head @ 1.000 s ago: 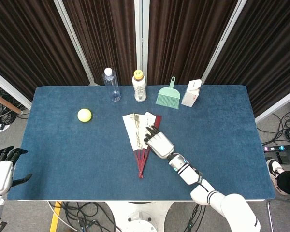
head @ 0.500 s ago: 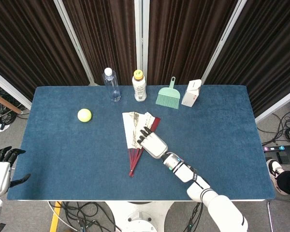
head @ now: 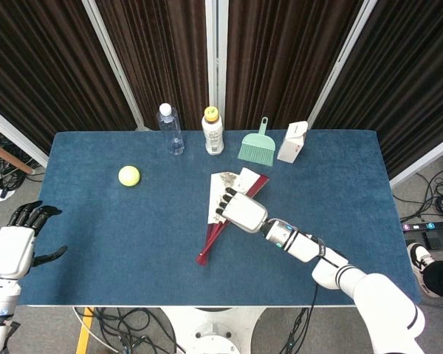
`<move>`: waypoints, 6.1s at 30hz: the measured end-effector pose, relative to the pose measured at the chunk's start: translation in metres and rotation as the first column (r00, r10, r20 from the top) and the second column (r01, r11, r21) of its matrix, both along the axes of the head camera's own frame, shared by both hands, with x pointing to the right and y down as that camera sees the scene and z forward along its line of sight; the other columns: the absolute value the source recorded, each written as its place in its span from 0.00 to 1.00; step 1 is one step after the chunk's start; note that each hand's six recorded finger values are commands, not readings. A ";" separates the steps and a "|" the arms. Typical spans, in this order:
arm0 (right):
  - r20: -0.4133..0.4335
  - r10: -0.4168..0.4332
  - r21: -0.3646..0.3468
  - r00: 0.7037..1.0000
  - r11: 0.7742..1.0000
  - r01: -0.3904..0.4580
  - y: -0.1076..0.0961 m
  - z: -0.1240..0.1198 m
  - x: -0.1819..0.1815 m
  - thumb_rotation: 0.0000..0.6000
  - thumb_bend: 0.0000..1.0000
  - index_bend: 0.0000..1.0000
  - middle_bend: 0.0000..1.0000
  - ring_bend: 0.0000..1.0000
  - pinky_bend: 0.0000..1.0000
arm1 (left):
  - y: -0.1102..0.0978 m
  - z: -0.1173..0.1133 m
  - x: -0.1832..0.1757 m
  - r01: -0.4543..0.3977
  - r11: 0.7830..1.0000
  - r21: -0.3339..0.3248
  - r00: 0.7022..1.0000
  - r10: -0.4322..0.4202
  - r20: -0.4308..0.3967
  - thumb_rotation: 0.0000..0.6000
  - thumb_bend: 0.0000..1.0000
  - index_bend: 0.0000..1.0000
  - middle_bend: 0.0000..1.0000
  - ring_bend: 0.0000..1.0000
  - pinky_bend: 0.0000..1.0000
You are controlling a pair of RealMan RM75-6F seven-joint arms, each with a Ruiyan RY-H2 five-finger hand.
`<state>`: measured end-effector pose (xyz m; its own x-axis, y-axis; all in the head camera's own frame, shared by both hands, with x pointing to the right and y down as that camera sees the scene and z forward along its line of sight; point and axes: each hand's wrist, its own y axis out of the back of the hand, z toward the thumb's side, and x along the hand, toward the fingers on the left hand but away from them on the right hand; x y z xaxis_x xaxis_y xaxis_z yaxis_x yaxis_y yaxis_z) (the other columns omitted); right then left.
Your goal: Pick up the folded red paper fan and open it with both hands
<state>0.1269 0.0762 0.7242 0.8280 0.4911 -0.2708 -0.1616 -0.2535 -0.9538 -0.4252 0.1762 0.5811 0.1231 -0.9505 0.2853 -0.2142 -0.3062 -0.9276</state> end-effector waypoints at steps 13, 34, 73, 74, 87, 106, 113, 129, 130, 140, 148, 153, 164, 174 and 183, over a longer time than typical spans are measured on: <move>0.117 -0.063 0.003 0.991 0.998 0.063 -0.016 -0.096 0.002 1.00 1.00 0.84 0.71 0.45 0.36 | -0.053 0.059 0.069 -0.058 0.986 -0.155 0.900 -0.015 -0.436 1.00 0.00 0.20 0.22 0.14 0.24; 0.279 0.043 -0.179 0.959 0.984 0.008 -0.022 -0.130 -0.043 1.00 1.00 0.83 0.71 0.44 0.35 | -0.057 0.117 0.185 -0.165 0.945 -0.281 0.689 -0.094 -0.718 1.00 0.00 0.25 0.23 0.14 0.24; 0.258 0.110 -0.265 0.960 0.964 -0.040 -0.030 -0.100 -0.075 1.00 1.00 0.82 0.71 0.43 0.32 | -0.063 0.147 0.235 -0.069 0.949 -0.309 0.612 -0.204 -0.764 1.00 0.38 0.65 0.63 0.43 0.42; 0.258 0.110 -0.261 0.960 0.965 -0.040 -0.030 -0.101 -0.075 1.00 1.00 0.82 0.71 0.43 0.32 | -0.063 0.147 0.234 -0.065 0.949 -0.307 0.620 -0.203 -0.758 1.00 0.38 0.67 0.64 0.45 0.42; 0.204 0.061 -0.121 0.977 0.992 -0.036 -0.030 -0.115 -0.050 1.00 1.00 0.82 0.71 0.43 0.32 | -0.068 0.145 0.206 -0.050 0.967 -0.252 0.794 -0.114 -0.597 1.00 0.38 0.69 0.67 0.48 0.46; 0.051 0.066 0.224 0.996 0.972 -0.076 0.012 -0.149 0.017 1.00 1.00 0.81 0.71 0.43 0.19 | -0.075 0.099 0.164 0.009 0.995 -0.101 0.997 -0.017 -0.077 1.00 0.38 0.65 0.63 0.48 0.46; 0.007 0.044 0.312 0.999 0.949 -0.044 0.020 -0.157 0.029 1.00 1.00 0.81 0.71 0.43 0.17 | -0.083 0.086 0.164 0.023 0.999 0.022 1.000 -0.023 0.009 1.00 0.37 0.64 0.63 0.48 0.46; -0.139 0.071 0.368 0.988 0.930 -0.015 0.025 -0.124 0.064 1.00 0.59 0.19 0.34 0.08 0.00 | -0.077 0.117 0.185 -0.058 0.996 0.066 0.993 0.051 0.110 1.00 0.18 0.32 0.36 0.28 0.40; -0.156 0.086 0.357 0.984 0.934 -0.026 0.025 -0.121 0.067 1.00 0.43 0.08 0.22 0.02 0.00 | -0.076 0.120 0.188 -0.067 0.996 0.058 0.992 0.060 0.113 1.00 0.14 0.28 0.29 0.21 0.37; -0.269 0.230 0.241 0.935 0.956 -0.166 0.044 -0.095 0.093 1.00 0.00 0.00 0.00 0.00 0.00 | -0.065 0.127 0.200 -0.142 0.989 0.049 0.985 0.136 0.108 1.00 0.00 0.09 0.01 0.01 0.17; -0.355 0.281 0.097 0.891 0.960 -0.264 0.059 -0.082 0.107 1.00 0.00 0.00 0.00 0.00 0.00 | -0.061 0.120 0.197 -0.179 0.983 0.036 0.980 0.175 0.098 1.00 0.00 0.06 0.00 0.00 0.15; -0.412 0.280 0.027 0.867 0.955 -0.296 0.060 -0.077 0.115 1.00 0.00 0.00 0.00 0.00 0.00 | -0.059 0.120 0.194 -0.196 0.981 -0.004 0.977 0.195 0.089 1.00 0.00 0.06 0.00 0.00 0.14; -0.364 0.391 0.034 0.846 0.913 -0.407 0.044 -0.094 0.149 1.00 0.00 0.00 0.00 0.00 0.00 | -0.067 0.104 0.156 -0.153 0.982 -0.115 0.986 0.159 0.052 1.00 0.00 0.11 0.13 0.05 0.13; -0.227 0.596 0.001 0.770 0.791 -0.612 0.046 -0.119 0.228 1.00 0.07 0.00 0.12 0.00 0.03 | -0.069 0.070 0.054 0.017 0.998 -0.059 0.992 -0.009 0.128 1.00 0.00 0.16 0.13 0.05 0.13; -0.177 0.762 0.036 0.623 0.637 -0.770 0.091 -0.152 0.314 1.00 0.07 0.00 0.09 0.00 0.03 | -0.004 0.039 -0.022 0.123 0.991 -0.057 0.966 -0.106 0.234 1.00 0.00 0.18 0.14 0.05 0.13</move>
<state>0.4413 0.1672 0.5722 0.0995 0.9132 -0.3952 -0.0396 -0.3932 -0.9186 -0.4475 0.1722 0.6204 -0.0623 -0.9310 0.3598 -0.0347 -0.3582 -0.9330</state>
